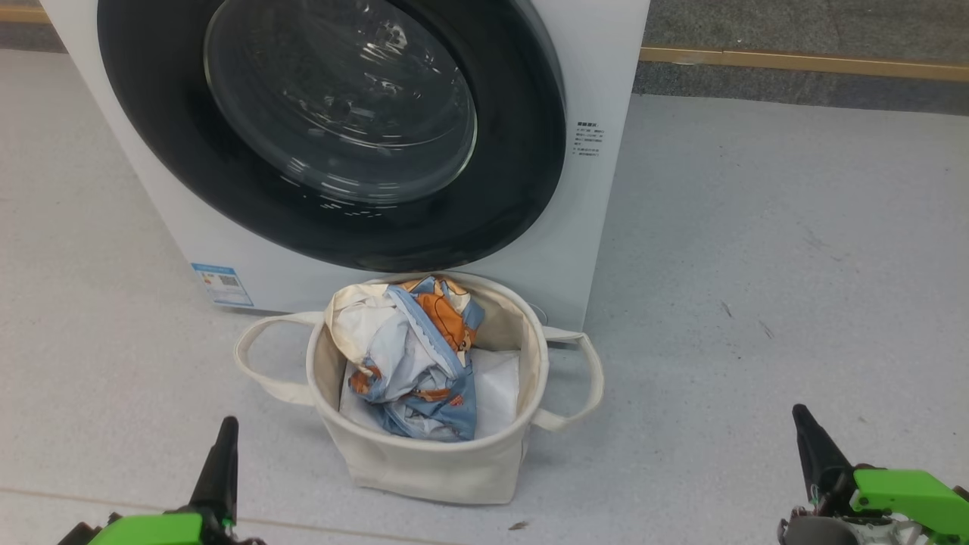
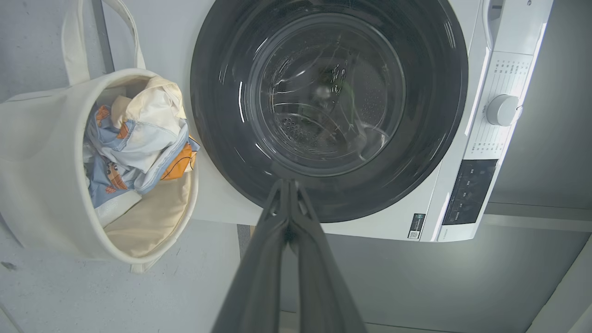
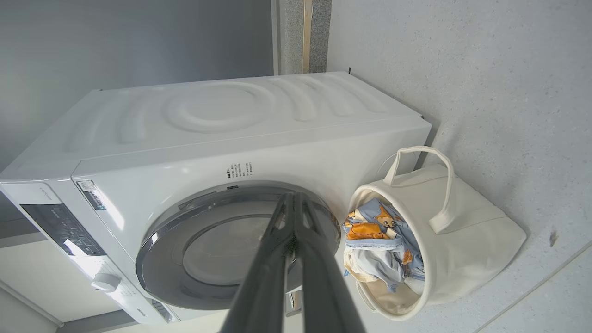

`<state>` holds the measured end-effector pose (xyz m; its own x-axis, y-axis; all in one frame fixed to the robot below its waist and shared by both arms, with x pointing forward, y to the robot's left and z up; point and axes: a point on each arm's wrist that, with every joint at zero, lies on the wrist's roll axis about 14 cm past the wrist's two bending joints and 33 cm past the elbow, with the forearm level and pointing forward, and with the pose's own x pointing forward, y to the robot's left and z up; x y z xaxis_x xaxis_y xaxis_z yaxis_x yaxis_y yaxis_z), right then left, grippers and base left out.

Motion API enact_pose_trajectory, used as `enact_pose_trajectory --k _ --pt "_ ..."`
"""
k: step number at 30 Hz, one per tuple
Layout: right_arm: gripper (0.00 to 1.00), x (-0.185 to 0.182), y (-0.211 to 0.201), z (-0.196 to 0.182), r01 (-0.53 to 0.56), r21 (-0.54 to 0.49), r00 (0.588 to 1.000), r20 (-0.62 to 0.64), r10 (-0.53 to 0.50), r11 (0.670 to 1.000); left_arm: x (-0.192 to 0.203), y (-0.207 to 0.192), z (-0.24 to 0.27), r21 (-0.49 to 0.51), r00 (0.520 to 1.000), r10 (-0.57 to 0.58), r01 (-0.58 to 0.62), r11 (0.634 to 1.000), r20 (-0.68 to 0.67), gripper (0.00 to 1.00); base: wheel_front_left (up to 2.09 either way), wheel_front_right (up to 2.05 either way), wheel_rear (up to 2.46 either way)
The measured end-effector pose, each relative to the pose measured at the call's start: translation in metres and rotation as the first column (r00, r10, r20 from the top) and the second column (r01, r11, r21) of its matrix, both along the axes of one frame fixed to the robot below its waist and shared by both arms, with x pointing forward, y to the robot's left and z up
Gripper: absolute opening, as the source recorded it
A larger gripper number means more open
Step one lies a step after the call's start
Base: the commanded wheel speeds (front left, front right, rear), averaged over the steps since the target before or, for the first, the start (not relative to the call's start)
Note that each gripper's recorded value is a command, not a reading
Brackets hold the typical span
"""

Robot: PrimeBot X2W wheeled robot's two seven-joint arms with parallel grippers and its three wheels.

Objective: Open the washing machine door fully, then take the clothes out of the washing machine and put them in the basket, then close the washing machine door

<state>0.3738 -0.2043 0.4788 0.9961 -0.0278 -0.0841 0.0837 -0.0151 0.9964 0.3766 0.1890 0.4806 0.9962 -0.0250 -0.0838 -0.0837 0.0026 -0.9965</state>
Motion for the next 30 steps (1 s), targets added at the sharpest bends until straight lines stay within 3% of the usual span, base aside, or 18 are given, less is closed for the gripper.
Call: enact_pose_trajectory --k 30 --pt "0.00 0.0000 -0.0008 0.0001 -0.002 0.001 1.000 0.001 0.002 1.000 -0.0001 0.0010 0.0001 -0.006 1.000 0.002 -0.002 1.000 0.001 0.00 0.00 0.00 0.00"
